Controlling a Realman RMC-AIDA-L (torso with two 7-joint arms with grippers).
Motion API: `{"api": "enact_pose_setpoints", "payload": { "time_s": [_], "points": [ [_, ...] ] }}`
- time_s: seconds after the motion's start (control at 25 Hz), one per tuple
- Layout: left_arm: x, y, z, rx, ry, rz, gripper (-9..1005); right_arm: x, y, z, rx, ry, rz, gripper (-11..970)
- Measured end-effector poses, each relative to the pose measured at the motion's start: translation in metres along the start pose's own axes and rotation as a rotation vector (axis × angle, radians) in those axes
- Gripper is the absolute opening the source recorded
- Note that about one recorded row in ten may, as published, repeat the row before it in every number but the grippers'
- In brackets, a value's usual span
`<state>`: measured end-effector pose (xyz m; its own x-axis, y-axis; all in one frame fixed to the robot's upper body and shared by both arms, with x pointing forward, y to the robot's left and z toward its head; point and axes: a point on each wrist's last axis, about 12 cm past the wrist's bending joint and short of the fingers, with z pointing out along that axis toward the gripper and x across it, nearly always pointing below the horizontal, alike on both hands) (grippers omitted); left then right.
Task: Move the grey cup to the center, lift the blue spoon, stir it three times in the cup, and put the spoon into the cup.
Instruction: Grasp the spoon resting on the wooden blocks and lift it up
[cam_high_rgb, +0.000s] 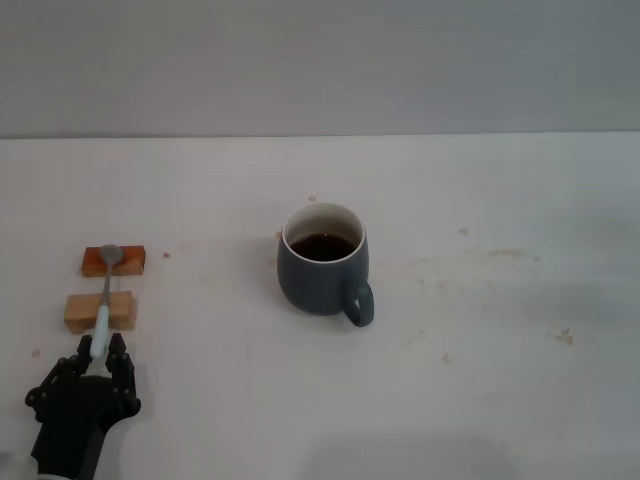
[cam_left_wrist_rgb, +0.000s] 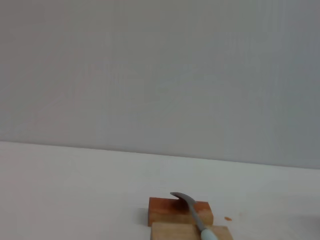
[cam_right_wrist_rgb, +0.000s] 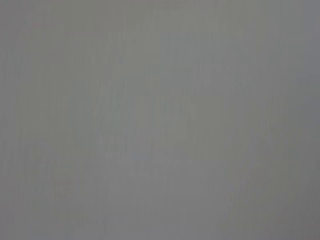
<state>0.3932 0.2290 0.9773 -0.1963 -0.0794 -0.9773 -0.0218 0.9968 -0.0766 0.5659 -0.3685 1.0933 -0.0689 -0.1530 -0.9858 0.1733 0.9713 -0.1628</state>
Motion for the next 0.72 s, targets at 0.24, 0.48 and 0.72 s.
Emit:
{"api": "enact_pose_setpoints", "payload": {
  "time_s": [0.24,0.48,0.72],
  "points": [
    [-0.0017,-0.0009,0.0042,0.003,-0.004,-0.001,290,-0.0001,-0.0004,0.0001,0.000,0.000,-0.001,15],
    [-0.0025,-0.0014,0.0057,0.006,-0.006,-0.001,290,-0.0002,-0.0016,0.0002,0.003,0.001,-0.001,15],
    [-0.0020,-0.0003,0.0054,-0.003,-0.003,-0.005,259,-0.0019,-0.0024,0.0008,0.005,-0.005,-0.001,14]
  ]
}}
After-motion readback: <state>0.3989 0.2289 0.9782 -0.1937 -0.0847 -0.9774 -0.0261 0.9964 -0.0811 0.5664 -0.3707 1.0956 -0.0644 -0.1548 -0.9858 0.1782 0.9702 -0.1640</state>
